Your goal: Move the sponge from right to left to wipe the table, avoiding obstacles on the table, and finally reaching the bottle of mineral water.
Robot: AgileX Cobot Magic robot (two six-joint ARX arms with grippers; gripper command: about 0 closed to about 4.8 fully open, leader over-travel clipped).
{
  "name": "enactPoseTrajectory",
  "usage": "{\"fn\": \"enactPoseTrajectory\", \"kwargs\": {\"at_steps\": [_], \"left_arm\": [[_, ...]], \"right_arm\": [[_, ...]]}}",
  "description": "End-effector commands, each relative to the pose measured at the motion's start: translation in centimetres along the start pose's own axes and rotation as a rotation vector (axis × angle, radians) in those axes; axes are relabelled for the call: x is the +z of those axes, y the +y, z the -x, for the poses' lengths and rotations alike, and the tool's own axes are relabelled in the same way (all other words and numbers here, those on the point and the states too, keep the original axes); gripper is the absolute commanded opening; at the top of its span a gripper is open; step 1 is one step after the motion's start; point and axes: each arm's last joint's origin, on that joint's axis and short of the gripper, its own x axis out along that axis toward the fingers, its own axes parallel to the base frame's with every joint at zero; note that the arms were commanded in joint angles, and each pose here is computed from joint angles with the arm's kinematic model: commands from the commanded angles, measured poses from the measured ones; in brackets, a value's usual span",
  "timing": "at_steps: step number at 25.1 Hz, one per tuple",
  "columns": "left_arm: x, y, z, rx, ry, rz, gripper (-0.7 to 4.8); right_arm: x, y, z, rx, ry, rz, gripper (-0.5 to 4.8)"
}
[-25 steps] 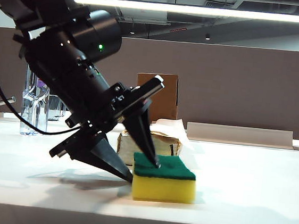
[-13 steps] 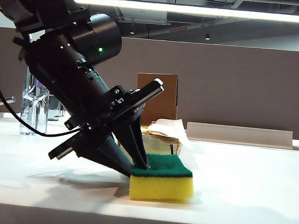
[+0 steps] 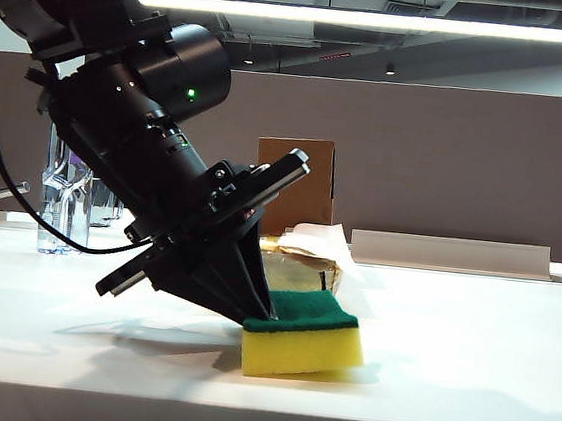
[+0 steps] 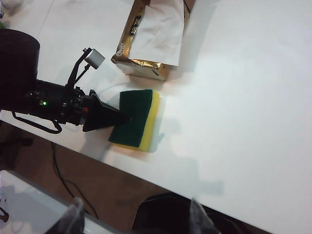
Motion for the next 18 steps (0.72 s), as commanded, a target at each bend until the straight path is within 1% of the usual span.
{"fn": "enactPoseTrajectory", "kwargs": {"at_steps": [1, 6, 10, 14, 17, 18], "left_arm": [[-0.8, 0.6, -0.1, 0.07, 0.058, -0.021, -0.06], [-1.2, 0.8, 0.2, 0.122, 0.098, -0.081, -0.06], [-1.4, 0.8, 0.7, 0.163, 0.1, -0.096, -0.06], [-1.4, 0.7, 1.1, 0.18, 0.099, -0.106, -0.06], [-1.3, 1.1, 1.4, 0.192, 0.104, -0.094, -0.06], [-1.2, 1.6, 1.6, 0.201, 0.106, -0.083, -0.06]], "right_arm": [[0.1, 0.1, 0.2, 0.004, -0.012, 0.007, 2.77], [0.1, 0.1, 0.2, 0.004, -0.012, 0.006, 2.77], [0.1, 0.1, 0.2, 0.004, -0.012, 0.007, 2.77], [0.1, 0.1, 0.2, 0.004, -0.012, 0.007, 2.77], [0.1, 0.1, 0.2, 0.004, -0.012, 0.007, 2.77], [0.1, 0.1, 0.2, 0.004, -0.012, 0.007, 2.77]]}}
